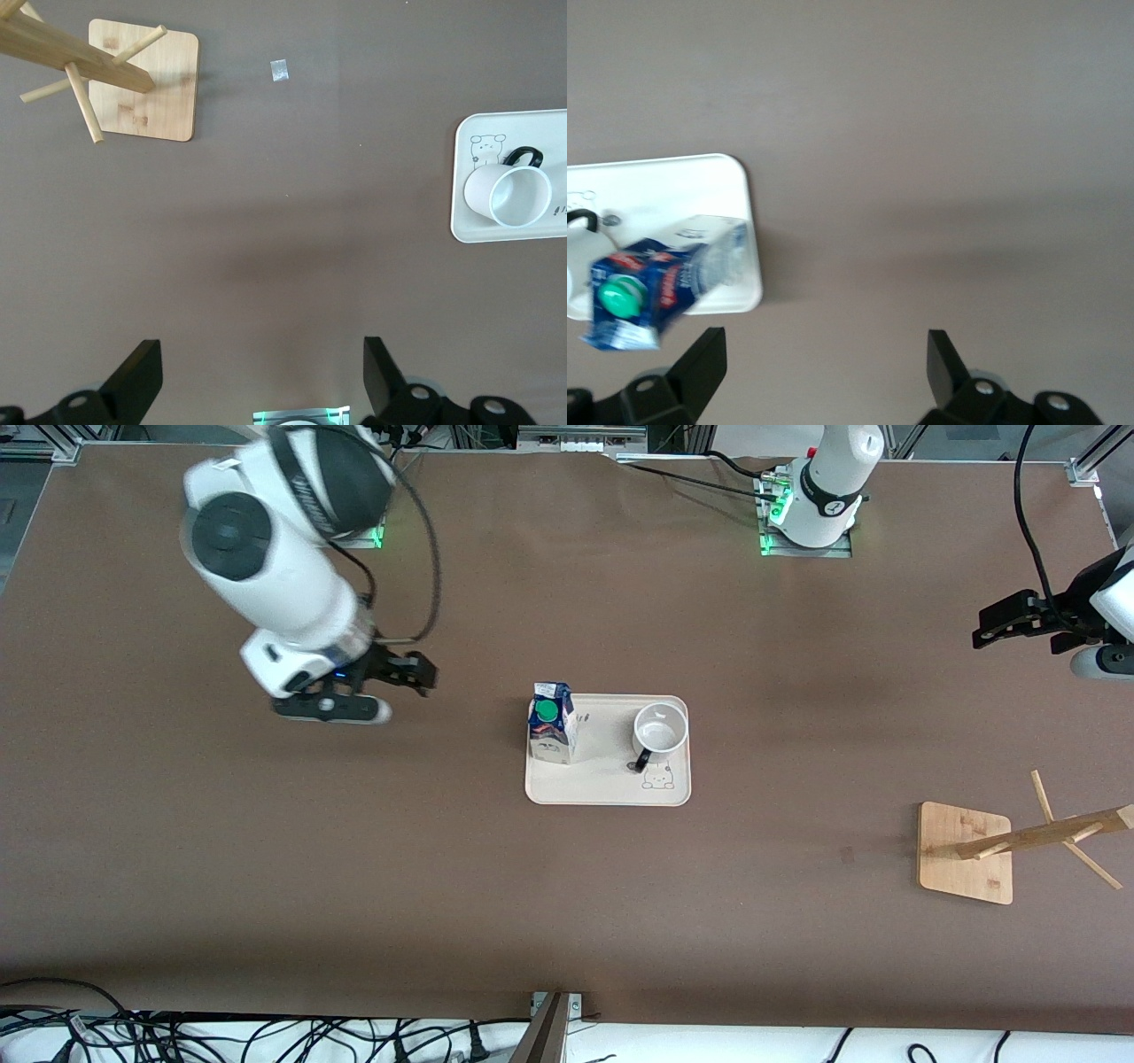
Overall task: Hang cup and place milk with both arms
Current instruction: 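Reach the right gripper down to the blue milk carton and grasp it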
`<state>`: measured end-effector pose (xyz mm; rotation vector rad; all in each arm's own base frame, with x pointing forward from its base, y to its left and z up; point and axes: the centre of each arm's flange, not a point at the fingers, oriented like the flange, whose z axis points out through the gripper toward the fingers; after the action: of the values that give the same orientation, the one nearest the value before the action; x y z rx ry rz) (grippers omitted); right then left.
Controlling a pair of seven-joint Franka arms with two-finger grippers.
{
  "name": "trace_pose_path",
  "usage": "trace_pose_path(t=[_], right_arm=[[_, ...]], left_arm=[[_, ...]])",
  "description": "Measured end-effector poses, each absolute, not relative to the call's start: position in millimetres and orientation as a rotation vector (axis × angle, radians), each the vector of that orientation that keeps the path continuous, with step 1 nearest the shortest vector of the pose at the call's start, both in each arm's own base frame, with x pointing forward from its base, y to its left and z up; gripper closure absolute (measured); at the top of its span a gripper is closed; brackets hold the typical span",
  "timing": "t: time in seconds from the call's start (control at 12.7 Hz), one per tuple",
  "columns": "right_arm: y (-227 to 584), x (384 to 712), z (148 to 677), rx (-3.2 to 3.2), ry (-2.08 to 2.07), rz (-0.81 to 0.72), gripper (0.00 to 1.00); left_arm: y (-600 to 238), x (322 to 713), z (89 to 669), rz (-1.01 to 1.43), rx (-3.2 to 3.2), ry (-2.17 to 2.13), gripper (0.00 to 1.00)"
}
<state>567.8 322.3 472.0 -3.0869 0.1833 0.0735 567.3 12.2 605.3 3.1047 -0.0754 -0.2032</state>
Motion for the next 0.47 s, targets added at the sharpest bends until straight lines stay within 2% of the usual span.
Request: trace_pose_path(t=[0.24,0.47], right_arm=[[415,558,432,-3.048,0.289,0.021,0.0],[462,538,401,-3.04,0.348,0.029,0.0]], left_arm=[[0,575,602,-0.202,3.101,-0.106,0.0],[-4,581,591,-0.225,3.068,-0.106,0.0]])
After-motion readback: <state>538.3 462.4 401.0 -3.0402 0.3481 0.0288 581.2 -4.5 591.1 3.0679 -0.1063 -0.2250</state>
